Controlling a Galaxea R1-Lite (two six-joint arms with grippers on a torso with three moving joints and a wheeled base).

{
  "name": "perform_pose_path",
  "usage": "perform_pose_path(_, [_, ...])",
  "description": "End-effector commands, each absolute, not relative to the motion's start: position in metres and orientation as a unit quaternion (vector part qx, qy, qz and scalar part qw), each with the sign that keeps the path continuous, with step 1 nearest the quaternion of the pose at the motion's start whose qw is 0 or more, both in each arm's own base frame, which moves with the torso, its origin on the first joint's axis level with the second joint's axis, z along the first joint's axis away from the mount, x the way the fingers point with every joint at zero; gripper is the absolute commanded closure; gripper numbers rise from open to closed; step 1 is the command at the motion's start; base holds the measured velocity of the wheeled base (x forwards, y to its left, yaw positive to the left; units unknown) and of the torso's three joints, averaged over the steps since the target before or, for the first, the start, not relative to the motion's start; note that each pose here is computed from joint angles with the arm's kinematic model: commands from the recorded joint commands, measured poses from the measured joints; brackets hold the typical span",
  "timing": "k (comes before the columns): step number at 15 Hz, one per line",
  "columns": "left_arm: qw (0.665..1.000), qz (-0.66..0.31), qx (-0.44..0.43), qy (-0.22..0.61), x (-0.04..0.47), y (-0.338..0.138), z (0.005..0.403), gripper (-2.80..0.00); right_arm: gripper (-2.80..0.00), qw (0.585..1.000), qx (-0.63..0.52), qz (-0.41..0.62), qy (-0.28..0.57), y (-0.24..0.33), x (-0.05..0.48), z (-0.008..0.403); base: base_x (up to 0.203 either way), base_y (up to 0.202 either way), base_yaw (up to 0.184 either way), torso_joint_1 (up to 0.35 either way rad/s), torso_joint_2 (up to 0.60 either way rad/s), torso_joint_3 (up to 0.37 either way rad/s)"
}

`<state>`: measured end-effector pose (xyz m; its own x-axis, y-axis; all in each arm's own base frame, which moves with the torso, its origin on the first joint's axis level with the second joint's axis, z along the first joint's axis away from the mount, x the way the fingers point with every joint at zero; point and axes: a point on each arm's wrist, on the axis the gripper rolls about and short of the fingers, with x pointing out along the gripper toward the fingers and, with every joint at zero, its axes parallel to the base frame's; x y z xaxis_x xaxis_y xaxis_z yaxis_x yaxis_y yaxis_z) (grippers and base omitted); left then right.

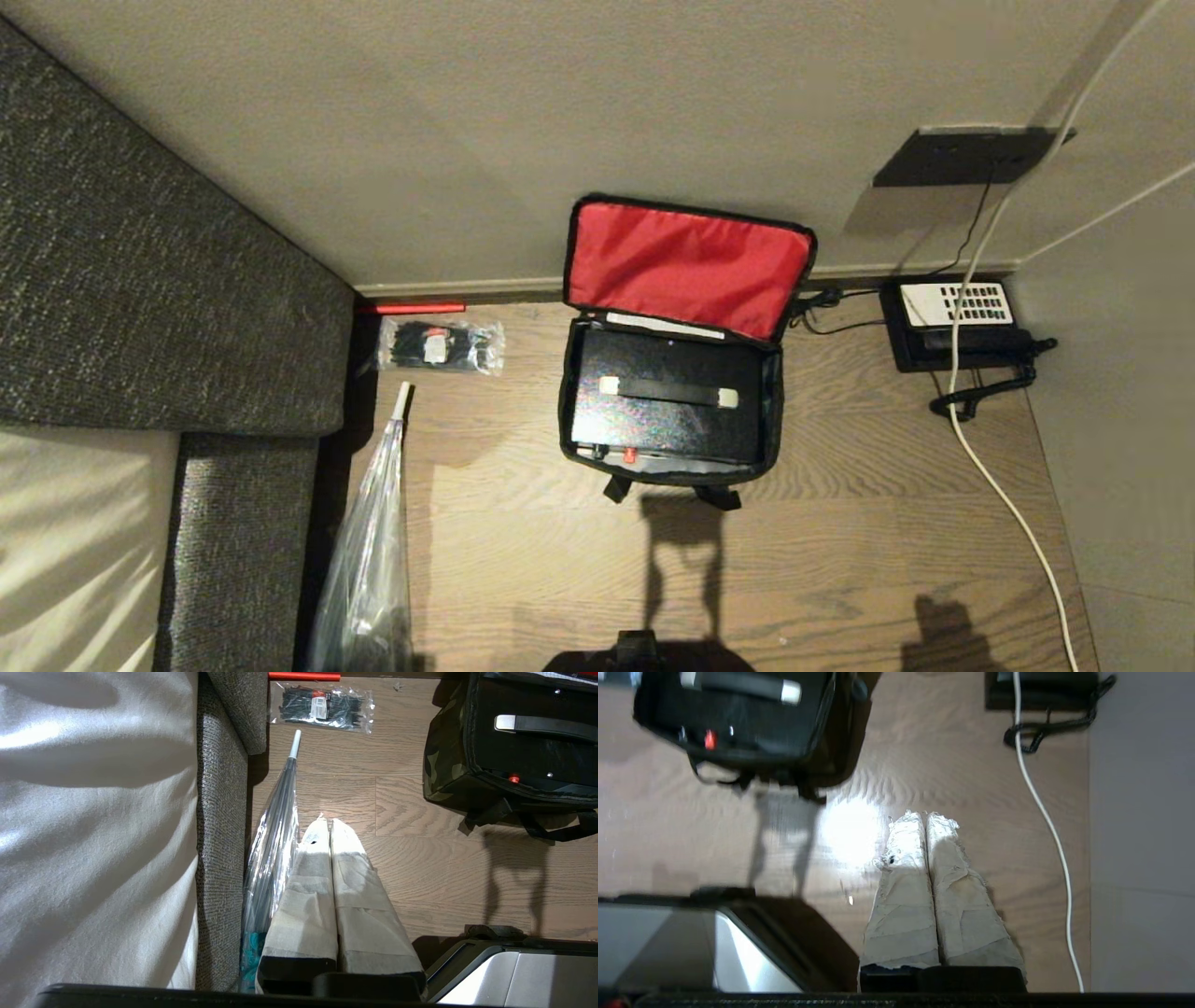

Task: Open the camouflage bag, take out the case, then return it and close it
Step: Grip the handle

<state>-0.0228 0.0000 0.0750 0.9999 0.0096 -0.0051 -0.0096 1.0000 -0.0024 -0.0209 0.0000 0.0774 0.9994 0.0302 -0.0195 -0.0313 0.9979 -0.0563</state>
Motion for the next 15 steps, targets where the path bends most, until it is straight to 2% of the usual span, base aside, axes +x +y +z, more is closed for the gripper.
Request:
perform_pose_path(1, [1.0, 0.005, -0.002, 0.004, -0.0226, 0.0, 0.0742, 0.0, 0.0, 1.0, -0.027, 0.014, -0.003, 0.0, -0.0233, 0.0753, 0.0, 0.0, 0.0, 0.0, 0.0, 0.0])
perform_pose_path(15, [1.0, 0.006, -0.006, 0.005, -0.0226, 0.0001, 0.074, 0.0, 0.0, 1.0, -0.018, 0.013, -0.005, -0.0001, -0.0232, 0.0757, 0.0, 0.0, 0.0, 0.0, 0.0, 0.0])
